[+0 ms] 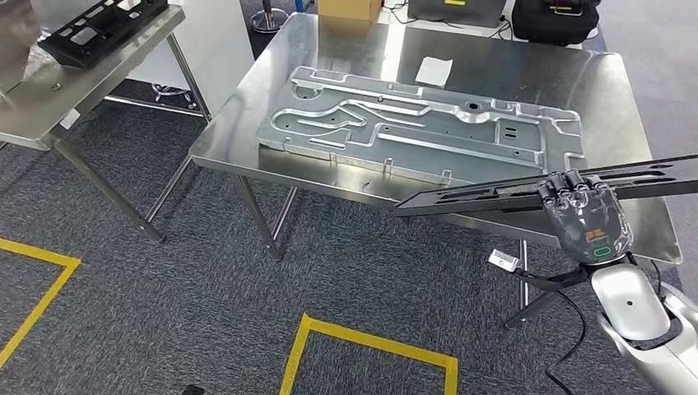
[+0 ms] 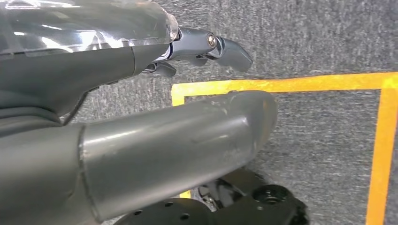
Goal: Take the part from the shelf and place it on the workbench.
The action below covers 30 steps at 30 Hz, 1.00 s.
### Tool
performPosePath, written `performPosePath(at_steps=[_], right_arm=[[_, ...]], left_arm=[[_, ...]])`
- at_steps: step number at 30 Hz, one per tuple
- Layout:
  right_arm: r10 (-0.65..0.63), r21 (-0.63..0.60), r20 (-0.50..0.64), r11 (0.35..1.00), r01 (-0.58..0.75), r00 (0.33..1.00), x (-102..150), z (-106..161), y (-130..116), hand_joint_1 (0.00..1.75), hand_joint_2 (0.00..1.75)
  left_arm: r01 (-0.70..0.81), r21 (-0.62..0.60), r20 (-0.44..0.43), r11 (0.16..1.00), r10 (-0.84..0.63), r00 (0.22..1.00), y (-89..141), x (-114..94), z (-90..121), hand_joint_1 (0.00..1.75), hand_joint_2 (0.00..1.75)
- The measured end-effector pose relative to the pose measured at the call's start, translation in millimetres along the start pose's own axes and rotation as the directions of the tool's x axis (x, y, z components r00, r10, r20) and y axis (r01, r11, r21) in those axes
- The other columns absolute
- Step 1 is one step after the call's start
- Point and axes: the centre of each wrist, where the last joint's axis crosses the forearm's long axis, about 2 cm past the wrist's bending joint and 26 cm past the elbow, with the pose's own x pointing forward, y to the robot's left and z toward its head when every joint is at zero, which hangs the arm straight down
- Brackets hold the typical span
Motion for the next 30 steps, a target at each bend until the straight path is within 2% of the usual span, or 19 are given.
performPosePath(at_steps=[23, 30], right_arm=[[0.012, -0.016, 0.027, 1.0, -0.012, 1.0, -3.4, -3.7, -1.5, 1.75, 1.75], [0.032, -0.102, 0.065, 0.994, -0.025, 0.997, -18.3, -15.9, -11.7, 1.75, 1.75]], left_arm=[[0.002, 0.004, -0.001, 1.0, -0.002, 1.0, 2.6, 0.0, -0.1, 0.0, 0.0], [0.004, 0.002, 0.0, 1.0, -0.004, 1.0, 2.5, 1.5, -0.8, 0.0, 0.0]])
